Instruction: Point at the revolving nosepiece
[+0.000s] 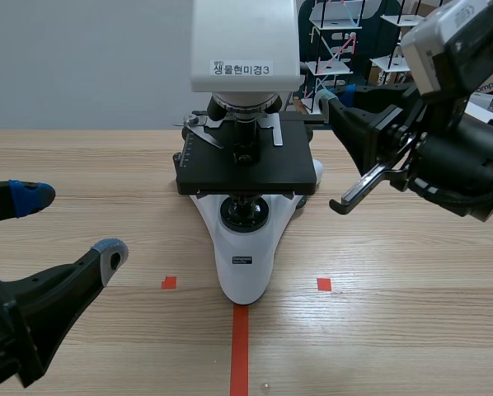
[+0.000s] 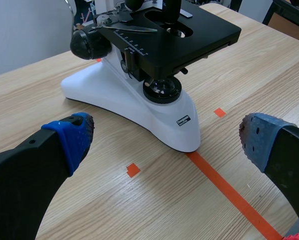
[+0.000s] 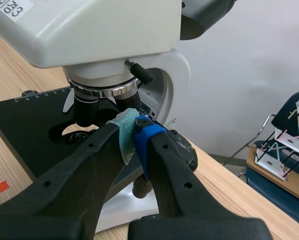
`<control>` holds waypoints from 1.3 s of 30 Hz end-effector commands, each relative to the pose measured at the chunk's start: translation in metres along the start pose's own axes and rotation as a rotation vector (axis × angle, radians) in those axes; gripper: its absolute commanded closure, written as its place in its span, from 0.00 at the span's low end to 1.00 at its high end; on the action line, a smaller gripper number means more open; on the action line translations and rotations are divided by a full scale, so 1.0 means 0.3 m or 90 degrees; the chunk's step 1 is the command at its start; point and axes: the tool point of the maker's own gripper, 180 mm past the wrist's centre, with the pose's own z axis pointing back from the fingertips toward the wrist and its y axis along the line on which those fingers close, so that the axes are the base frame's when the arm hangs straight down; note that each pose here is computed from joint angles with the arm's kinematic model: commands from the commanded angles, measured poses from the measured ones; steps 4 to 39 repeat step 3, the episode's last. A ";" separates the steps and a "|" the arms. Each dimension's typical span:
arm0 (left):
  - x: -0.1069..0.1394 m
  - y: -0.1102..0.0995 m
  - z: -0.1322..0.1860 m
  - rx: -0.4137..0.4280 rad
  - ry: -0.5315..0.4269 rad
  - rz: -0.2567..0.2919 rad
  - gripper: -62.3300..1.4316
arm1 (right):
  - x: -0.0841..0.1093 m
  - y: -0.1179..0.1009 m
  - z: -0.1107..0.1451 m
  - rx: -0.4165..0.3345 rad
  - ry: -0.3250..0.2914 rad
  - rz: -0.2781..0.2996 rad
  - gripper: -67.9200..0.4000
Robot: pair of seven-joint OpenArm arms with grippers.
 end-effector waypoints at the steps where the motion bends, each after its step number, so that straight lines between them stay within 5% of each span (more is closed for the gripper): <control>1: 0.015 -0.001 0.000 0.000 -0.013 0.003 0.01 | 0.035 -0.014 -0.007 0.000 -0.023 0.010 0.98; 39: 0.015 -0.001 0.000 0.000 -0.013 0.003 0.01 | 0.036 -0.014 -0.007 0.000 -0.024 0.010 0.98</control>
